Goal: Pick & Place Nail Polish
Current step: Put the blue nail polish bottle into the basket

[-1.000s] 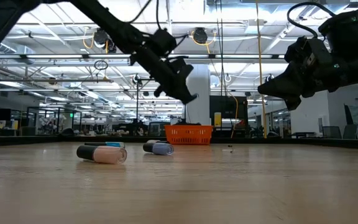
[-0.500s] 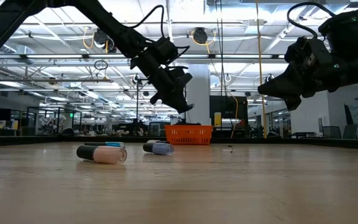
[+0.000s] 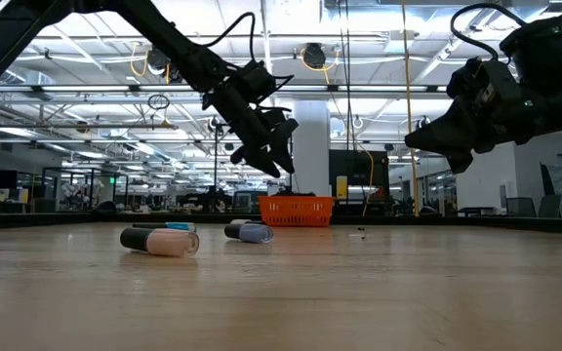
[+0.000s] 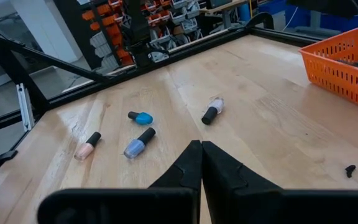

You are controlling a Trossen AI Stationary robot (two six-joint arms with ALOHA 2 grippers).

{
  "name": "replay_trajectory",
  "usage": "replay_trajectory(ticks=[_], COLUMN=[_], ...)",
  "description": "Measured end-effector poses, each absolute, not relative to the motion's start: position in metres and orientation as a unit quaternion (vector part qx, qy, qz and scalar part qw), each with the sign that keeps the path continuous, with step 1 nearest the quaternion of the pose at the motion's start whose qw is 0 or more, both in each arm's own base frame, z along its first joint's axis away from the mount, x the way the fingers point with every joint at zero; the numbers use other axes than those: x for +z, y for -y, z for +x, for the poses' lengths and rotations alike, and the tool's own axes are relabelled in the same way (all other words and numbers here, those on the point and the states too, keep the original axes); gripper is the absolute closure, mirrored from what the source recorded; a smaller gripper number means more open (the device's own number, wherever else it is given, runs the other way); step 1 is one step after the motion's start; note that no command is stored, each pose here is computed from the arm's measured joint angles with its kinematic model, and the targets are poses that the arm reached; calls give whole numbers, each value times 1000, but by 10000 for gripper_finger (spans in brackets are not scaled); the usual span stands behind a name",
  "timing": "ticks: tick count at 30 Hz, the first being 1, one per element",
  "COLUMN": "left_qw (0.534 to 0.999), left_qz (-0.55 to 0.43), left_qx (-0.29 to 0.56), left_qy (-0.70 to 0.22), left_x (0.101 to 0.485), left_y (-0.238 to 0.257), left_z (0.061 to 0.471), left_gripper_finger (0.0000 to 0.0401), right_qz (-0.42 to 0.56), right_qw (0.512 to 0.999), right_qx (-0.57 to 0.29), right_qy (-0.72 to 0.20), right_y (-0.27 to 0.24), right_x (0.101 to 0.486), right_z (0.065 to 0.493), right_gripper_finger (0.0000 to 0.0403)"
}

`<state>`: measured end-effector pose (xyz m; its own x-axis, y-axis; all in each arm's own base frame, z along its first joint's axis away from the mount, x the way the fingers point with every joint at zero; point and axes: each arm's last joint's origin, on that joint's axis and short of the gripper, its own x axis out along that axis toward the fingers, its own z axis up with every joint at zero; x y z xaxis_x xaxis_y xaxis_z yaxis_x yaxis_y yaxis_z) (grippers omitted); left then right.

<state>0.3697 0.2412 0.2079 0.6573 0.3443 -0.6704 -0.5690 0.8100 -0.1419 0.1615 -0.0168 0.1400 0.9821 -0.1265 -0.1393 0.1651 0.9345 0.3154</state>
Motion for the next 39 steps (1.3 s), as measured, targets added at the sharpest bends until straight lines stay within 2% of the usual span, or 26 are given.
replay_trajectory(ticks=[4,9,14,17,21,27,33,39], left_qw=[896,900,873,840,801,764,780,799], left_qz=[-148,-117,-143,-166,-178,-173,-162,-161], left_qx=[244,226,191,164,147,124,137,181], left_qy=[-339,-353,-426,-490,-553,-609,-589,-550], left_x=[213,252,288,293,276,223,189,175], left_y=[-239,-221,-173,-134,-78,-2,41,47], left_z=[366,349,321,310,304,295,285,283], left_gripper_finger=[169,162,171,173,173,173,174,174], right_qz=[165,165,166,166,170,178,177,173], right_qw=[982,981,981,981,980,978,979,980], right_qx=[-73,-73,-73,-73,-72,-73,-74,-73], right_qy=[-61,-64,-65,-65,-68,-75,-75,-71], right_y=[17,17,17,17,16,16,16,16], right_x=[140,139,139,139,138,137,137,137], right_z=[161,161,161,161,161,161,161,161], right_gripper_finger=[403,403,403,403,403,403,403,403])
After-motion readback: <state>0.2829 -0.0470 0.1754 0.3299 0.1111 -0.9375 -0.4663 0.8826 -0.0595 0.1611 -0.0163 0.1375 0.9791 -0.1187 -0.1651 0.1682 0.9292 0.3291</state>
